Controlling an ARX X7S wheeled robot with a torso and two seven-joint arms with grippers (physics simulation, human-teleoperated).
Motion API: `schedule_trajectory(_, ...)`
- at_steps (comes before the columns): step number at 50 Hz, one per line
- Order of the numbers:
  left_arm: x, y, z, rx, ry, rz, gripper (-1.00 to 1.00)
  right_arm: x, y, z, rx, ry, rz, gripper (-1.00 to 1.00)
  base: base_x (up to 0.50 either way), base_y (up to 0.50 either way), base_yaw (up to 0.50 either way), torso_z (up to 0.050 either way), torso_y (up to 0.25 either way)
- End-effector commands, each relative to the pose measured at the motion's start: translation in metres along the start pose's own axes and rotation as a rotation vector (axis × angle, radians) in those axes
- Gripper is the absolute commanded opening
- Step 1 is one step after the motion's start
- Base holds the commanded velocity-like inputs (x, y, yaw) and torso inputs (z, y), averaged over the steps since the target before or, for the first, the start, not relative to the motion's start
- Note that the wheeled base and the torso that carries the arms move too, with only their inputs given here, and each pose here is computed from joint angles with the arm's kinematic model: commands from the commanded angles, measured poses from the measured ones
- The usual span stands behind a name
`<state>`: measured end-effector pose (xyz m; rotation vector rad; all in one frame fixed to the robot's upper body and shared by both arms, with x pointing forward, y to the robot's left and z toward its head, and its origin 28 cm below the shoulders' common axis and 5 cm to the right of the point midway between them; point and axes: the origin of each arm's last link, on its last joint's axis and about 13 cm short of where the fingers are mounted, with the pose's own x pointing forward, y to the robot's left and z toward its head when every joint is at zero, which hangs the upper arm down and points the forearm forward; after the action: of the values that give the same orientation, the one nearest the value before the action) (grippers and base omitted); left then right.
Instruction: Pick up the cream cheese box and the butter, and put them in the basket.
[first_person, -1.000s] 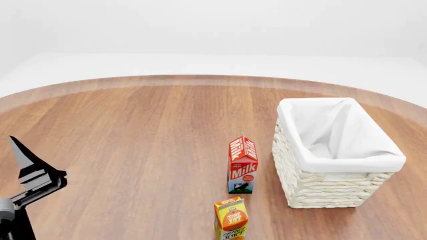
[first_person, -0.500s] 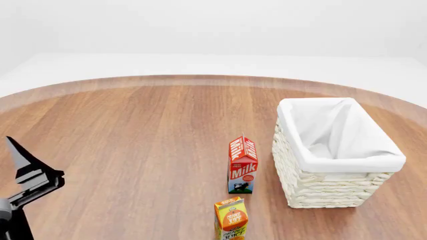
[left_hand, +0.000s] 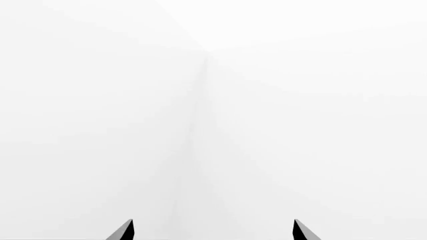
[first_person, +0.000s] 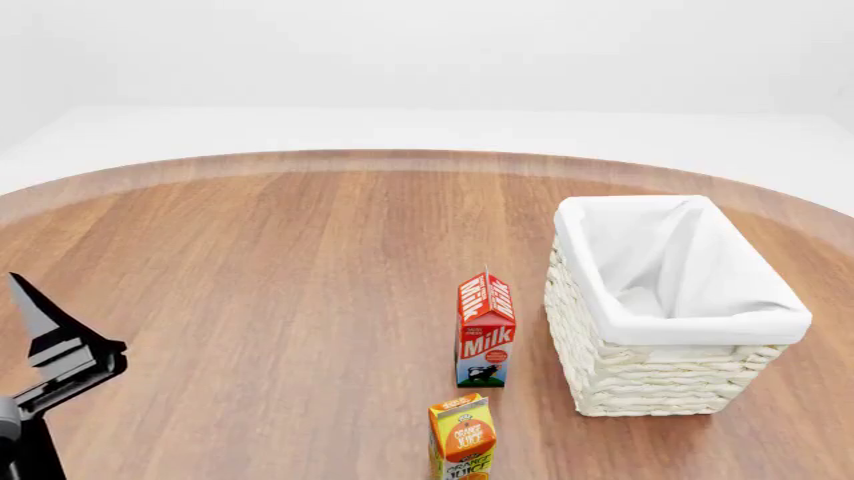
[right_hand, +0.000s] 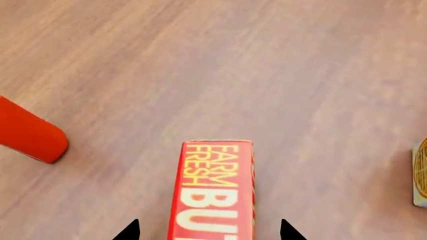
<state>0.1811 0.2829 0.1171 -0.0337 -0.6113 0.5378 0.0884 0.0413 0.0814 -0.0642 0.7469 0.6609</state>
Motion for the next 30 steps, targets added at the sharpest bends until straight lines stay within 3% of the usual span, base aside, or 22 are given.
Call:
schedule_trajectory(1, 0.001, 0.002, -0.001, 0.014, -0.013, 0.007, 1.00, 0.006, 0.000, 0.003, 0.030, 0.009, 0.040, 1.00, 0.00, 0.00, 0.00, 0.000, 0.000)
schedule_trajectory(15, 0.003, 0.005, 0.001, 0.009, -0.021, 0.023, 1.00, 0.009, 0.003, -0.004, -0.018, 0.040, 0.055, 1.00, 0.00, 0.00, 0.00, 0.000, 0.000)
schedule_trajectory(30, 0.004, 0.007, 0.003, 0.008, -0.025, 0.034, 1.00, 0.016, -0.004, -0.010, 0.018, 0.100, 0.032, 1.00, 0.00, 0.00, 0.00, 0.000, 0.000)
